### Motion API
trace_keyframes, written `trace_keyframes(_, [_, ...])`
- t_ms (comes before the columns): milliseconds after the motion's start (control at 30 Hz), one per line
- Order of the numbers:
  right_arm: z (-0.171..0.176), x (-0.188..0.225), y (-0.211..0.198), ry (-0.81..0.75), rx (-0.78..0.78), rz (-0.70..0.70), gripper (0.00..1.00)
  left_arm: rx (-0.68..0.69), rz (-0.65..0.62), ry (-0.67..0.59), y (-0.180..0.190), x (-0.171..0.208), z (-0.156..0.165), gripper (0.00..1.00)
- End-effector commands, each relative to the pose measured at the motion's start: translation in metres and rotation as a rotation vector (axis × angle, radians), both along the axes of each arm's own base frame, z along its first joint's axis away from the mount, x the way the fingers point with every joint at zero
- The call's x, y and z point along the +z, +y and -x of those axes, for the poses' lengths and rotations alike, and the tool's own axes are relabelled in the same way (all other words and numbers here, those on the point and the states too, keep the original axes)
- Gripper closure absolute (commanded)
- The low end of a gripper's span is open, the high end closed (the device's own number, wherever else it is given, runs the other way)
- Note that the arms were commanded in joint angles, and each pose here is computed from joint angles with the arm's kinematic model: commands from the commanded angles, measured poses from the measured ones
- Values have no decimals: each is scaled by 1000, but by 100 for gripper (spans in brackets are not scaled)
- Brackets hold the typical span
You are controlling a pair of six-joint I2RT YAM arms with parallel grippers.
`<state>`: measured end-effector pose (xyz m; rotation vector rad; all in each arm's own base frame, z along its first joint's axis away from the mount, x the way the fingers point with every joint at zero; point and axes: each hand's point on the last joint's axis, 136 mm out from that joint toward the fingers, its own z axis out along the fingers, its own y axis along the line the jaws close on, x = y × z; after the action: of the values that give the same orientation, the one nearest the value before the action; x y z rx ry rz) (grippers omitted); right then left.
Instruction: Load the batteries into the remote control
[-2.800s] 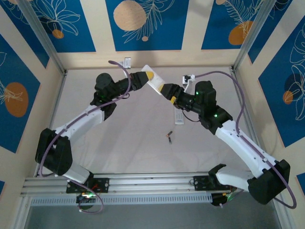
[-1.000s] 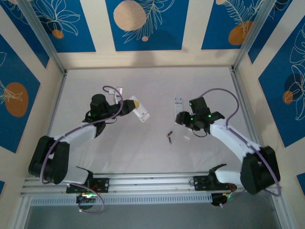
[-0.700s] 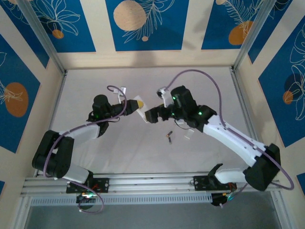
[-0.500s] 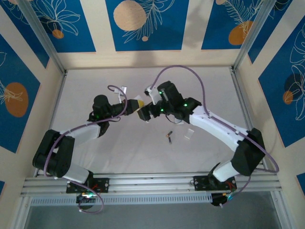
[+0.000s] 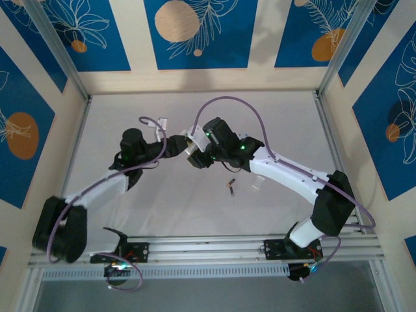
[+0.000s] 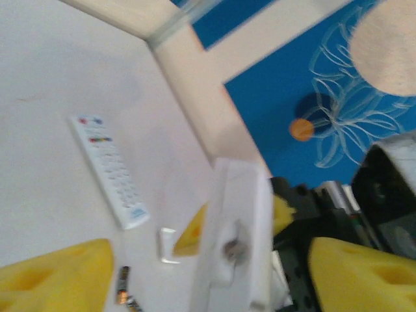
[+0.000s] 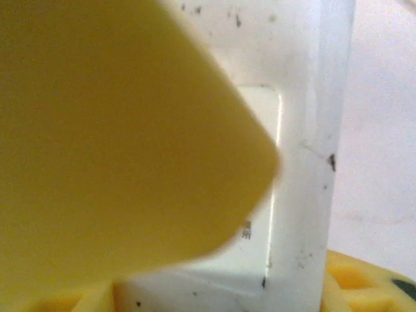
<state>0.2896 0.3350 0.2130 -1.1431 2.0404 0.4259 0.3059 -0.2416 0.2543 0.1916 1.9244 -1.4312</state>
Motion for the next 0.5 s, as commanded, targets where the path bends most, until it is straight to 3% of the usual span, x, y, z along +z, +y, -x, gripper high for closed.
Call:
trace_keyframes(0, [1,-15,-10,-43,121,90,64,153,-303,-288,37,34,10,7])
trace_keyframes(100, [9,-27,-2,49,224,74,64,284,-540,-431,80,42,27,0])
trace_keyframes(200, [4,-43,8,138,240,68,65,354,-713,-535,112,46,46,0])
trace_keyframes(300, [10,-68,20,234,305,88,65,283,-833,-656,119,41,67,0])
trace_keyframes(467, [16,-119,32,325,395,218,63,83,-931,-807,108,14,91,0])
